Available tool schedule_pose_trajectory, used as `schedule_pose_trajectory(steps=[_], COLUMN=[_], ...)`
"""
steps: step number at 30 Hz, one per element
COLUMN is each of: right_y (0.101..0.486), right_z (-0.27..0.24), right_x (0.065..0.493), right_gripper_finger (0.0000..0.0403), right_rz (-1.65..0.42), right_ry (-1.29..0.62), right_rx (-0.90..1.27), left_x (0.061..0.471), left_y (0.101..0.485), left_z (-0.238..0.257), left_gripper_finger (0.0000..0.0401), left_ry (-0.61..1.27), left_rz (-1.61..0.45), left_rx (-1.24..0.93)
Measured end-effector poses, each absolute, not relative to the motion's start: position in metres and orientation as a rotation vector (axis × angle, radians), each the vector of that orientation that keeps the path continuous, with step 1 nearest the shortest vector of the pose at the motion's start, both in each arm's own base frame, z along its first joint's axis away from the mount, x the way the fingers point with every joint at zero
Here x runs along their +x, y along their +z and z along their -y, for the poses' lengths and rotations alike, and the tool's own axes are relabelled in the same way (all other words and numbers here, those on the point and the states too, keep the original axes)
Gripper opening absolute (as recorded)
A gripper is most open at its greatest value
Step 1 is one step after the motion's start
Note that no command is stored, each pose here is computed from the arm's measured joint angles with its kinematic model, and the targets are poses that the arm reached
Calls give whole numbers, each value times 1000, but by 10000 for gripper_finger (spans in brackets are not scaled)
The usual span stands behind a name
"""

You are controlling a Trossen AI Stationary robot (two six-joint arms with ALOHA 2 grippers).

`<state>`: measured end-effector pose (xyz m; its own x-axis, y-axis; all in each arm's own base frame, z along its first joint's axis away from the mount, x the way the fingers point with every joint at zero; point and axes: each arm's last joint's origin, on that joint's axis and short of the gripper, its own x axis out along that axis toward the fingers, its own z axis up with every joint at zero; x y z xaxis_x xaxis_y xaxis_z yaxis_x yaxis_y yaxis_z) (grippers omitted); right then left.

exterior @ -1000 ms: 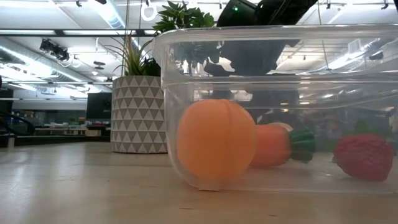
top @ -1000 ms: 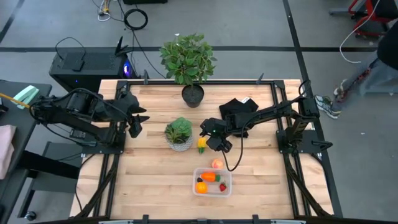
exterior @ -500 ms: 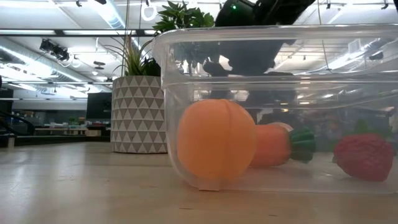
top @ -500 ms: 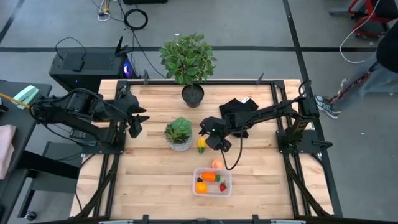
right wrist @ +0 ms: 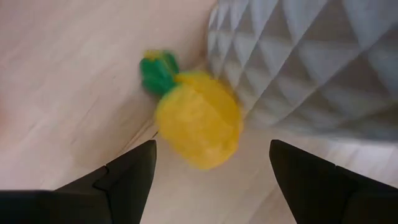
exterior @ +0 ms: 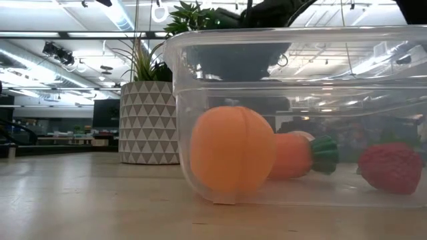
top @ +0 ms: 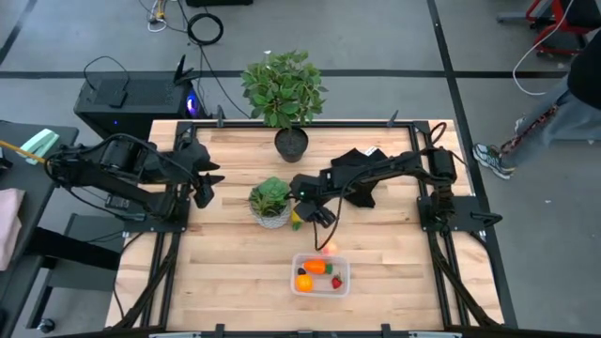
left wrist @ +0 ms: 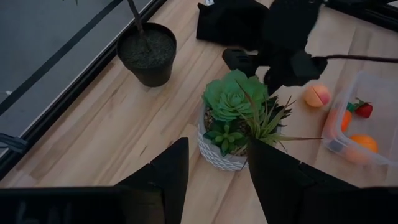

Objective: Pick and placing Produce into tupperware
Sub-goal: Put the pineapple in the transparent bin

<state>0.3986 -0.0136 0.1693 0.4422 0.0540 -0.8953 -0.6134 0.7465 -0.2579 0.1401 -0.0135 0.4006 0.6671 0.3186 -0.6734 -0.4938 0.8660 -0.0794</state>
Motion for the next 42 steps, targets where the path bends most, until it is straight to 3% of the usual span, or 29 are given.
schedule_pose_trajectory(steps=[12, 42], right_y=[165, 155], right_z=[9, -9], right_x=[399, 395], right_gripper_finger=[298, 258], right_rz=[-1055, -1069], right_ry=[501, 459], right_rx=[-378, -262], left_x=[138, 137], left_y=[399, 398], left_z=[13, 13], left_gripper_finger=[169, 169], left_ry=[472, 473], left_rz=[-732, -739], left_rx=[-254, -252])
